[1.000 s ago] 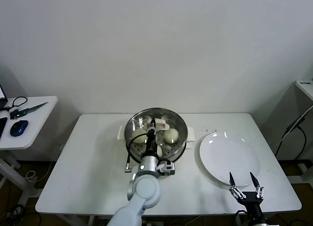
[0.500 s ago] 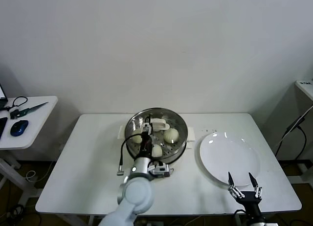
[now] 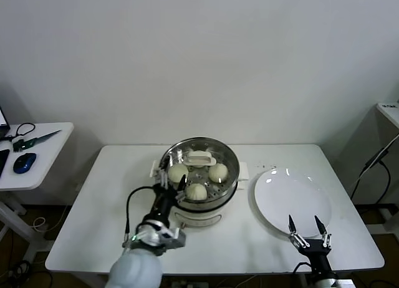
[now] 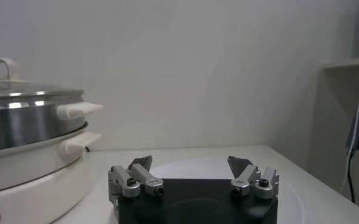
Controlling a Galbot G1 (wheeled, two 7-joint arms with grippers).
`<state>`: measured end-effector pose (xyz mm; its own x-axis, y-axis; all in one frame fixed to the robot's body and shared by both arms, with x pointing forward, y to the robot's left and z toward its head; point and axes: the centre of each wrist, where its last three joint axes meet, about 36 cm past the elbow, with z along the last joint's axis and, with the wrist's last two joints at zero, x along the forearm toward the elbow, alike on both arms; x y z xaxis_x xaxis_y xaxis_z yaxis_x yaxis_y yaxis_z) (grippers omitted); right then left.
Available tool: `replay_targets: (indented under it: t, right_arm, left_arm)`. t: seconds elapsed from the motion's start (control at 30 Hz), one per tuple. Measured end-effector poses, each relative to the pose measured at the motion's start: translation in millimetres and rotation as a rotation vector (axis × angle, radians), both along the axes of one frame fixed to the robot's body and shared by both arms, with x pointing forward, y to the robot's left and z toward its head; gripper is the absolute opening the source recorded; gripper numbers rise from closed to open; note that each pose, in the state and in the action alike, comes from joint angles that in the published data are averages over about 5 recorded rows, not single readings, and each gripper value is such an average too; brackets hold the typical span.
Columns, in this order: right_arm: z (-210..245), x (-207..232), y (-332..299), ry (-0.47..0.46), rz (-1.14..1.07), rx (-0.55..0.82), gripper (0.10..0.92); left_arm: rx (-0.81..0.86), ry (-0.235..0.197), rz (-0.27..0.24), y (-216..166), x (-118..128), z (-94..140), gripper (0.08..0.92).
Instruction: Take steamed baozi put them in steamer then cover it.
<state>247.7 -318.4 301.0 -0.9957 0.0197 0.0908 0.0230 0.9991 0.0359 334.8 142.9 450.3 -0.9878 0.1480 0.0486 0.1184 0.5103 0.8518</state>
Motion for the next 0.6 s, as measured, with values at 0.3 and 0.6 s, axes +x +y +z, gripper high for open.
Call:
replay_targets:
  t: [0.3, 0.6]
  right_arm:
    - [-3, 3, 0, -0.007, 0.012, -0.02, 0.823]
    - [-12, 4, -3, -0.013, 0.025, -0.035, 0.823]
  left_arm:
    - [-0.454, 0.062, 0.137, 90, -7, -19, 0.823]
    - [-0.761, 0.09, 0.258, 141, -23, -81, 0.823]
